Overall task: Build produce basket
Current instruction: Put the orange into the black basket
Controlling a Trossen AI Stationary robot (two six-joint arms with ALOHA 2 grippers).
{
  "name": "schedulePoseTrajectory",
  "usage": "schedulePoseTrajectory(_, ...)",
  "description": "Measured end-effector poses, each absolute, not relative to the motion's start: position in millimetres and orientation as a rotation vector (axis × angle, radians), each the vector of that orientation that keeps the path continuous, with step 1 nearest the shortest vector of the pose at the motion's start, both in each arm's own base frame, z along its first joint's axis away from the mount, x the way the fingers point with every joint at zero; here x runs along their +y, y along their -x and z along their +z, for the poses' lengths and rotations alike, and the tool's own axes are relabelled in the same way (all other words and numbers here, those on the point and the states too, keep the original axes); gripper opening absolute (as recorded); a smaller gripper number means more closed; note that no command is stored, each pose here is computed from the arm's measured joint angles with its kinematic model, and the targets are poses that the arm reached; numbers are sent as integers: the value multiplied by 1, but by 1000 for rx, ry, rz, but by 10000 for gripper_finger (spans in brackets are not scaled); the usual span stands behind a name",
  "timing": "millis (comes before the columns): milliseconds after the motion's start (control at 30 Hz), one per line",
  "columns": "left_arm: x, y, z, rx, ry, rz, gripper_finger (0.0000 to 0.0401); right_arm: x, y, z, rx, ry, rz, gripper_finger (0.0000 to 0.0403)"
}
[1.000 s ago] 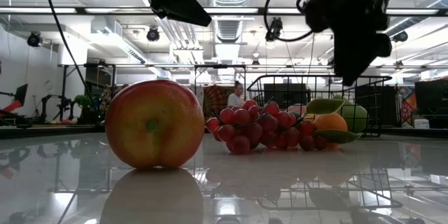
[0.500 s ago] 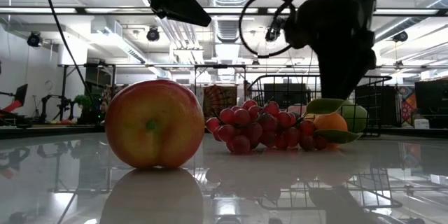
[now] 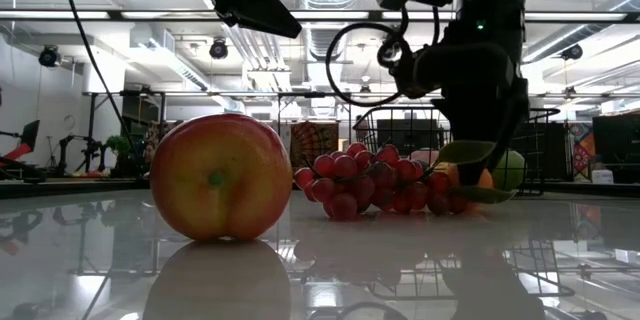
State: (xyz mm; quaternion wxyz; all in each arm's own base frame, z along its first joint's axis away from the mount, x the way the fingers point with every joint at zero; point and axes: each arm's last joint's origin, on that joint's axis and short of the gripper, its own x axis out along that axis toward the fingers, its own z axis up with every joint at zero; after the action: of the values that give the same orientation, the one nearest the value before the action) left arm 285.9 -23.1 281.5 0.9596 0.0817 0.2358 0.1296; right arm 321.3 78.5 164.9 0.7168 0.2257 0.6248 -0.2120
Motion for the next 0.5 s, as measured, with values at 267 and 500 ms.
schedulePoseTrajectory(267,-23,-286,282,477,-165,263,128,78,-321,167,1373,-504,-465,121)
schedulePoseTrajectory(500,-23,-286,282,478,-166,263,128,78,-320,167,1373,-504,-465,100)
